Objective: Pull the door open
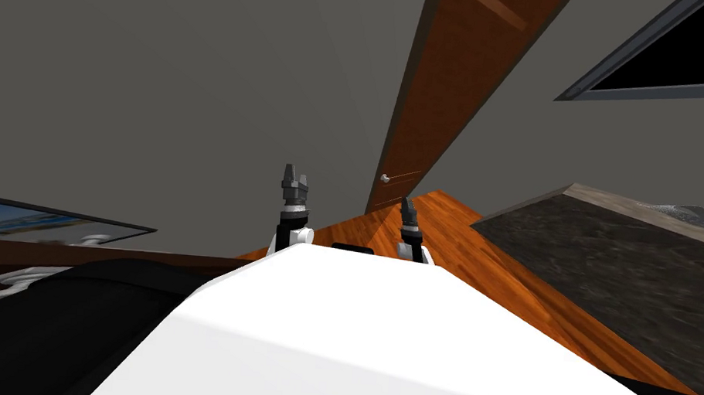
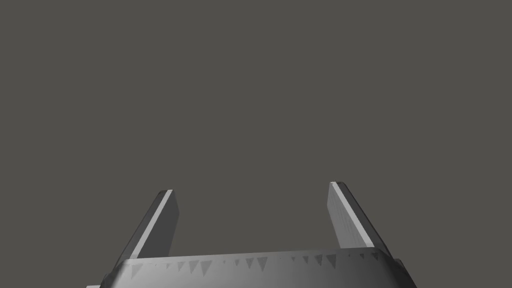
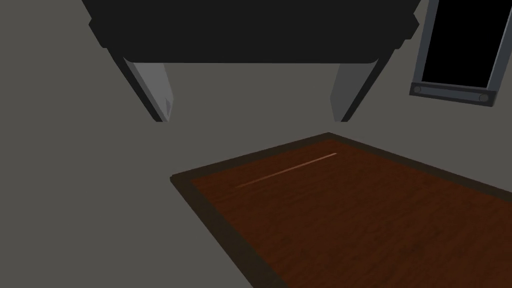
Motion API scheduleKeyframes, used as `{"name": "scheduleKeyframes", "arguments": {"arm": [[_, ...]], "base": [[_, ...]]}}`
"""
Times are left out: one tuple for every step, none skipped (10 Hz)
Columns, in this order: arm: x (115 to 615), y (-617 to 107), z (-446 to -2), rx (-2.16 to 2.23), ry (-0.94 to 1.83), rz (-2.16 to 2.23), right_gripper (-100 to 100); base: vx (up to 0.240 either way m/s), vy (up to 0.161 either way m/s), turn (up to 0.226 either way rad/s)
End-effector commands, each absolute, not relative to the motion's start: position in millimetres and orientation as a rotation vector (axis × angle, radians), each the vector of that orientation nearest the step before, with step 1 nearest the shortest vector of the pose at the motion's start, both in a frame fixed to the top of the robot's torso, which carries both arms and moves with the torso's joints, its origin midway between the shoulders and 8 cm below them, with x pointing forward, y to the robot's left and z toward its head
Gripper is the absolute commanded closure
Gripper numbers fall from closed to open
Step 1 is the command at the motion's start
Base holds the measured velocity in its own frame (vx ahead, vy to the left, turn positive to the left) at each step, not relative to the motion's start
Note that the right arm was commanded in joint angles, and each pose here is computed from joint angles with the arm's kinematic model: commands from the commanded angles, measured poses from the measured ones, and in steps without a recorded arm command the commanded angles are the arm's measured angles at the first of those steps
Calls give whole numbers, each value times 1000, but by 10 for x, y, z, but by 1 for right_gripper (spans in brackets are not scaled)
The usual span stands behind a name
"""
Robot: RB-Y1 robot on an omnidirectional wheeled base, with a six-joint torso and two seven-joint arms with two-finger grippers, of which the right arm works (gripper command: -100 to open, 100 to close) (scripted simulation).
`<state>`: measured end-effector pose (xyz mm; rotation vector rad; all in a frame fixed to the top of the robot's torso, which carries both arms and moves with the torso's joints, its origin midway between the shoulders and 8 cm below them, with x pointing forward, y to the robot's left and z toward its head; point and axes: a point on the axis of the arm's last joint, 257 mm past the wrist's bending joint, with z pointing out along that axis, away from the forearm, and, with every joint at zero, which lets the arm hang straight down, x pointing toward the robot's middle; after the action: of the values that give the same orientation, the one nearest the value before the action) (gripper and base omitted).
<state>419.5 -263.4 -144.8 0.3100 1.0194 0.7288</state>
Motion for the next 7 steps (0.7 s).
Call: {"name": "scheduleKeyframes", "arguments": {"arm": [[4224, -2629, -1567, 296, 1045, 705, -100], [4253, -2630, -1651, 283, 1064, 686, -100], [4280, -2630, -1734, 270, 1083, 667, -100], [4307, -2631, -1817, 256, 1101, 649, -100], [4332, -2633, -1899, 242, 1120, 630, -100], [4332, -2633, -1899, 242, 1120, 630, -100], [4355, -2634, -1981, 228, 1138, 612, -100]], "base": [[58, -27, 41], [66, -61, 63], [83, -56, 80], [86, -48, 58], [89, -72, 72], [62, -64, 32], [57, -57, 35]]}}
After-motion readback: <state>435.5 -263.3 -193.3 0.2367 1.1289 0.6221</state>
